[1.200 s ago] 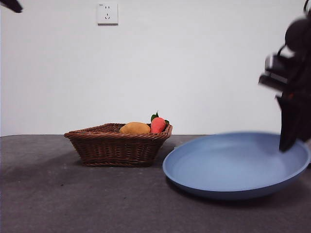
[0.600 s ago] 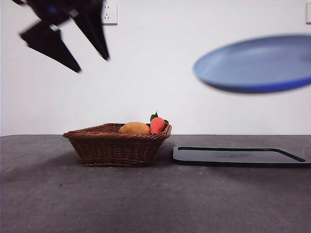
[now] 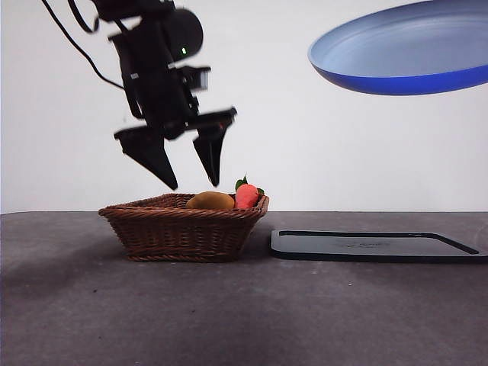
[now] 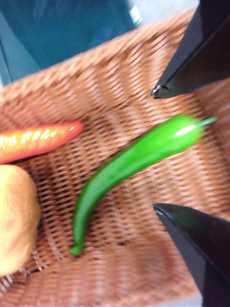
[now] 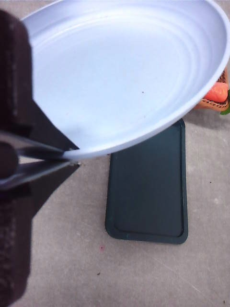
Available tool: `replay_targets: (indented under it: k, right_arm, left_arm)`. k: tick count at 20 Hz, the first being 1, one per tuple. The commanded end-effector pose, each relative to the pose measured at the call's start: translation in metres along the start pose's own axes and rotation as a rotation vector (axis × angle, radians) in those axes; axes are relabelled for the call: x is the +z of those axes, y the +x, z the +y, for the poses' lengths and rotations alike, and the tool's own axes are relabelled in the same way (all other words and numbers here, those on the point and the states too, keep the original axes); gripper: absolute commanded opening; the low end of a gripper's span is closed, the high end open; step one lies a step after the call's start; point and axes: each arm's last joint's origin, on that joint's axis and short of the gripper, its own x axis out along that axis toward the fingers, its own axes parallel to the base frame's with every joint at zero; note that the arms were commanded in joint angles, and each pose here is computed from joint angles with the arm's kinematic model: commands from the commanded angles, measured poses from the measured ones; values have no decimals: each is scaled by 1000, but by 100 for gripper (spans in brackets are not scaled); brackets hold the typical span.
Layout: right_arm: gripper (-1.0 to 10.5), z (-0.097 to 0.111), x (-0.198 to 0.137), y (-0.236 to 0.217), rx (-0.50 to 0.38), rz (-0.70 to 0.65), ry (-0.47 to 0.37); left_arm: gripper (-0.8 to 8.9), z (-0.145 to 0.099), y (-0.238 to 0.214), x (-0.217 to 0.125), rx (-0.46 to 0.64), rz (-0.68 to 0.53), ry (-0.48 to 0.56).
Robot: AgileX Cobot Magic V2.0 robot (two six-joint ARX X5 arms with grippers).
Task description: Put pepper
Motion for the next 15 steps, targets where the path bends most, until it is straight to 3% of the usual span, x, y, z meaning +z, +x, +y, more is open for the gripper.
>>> replay_targets:
  k: [1, 15]
  right_arm:
    - [4, 2, 4, -4, 9, -24, 5]
    - [4, 2, 4, -4, 11, -23, -7]
  left_arm:
    - [375, -5, 18, 3, 12, 2, 4]
    - [375, -14, 64, -9, 35, 68, 9]
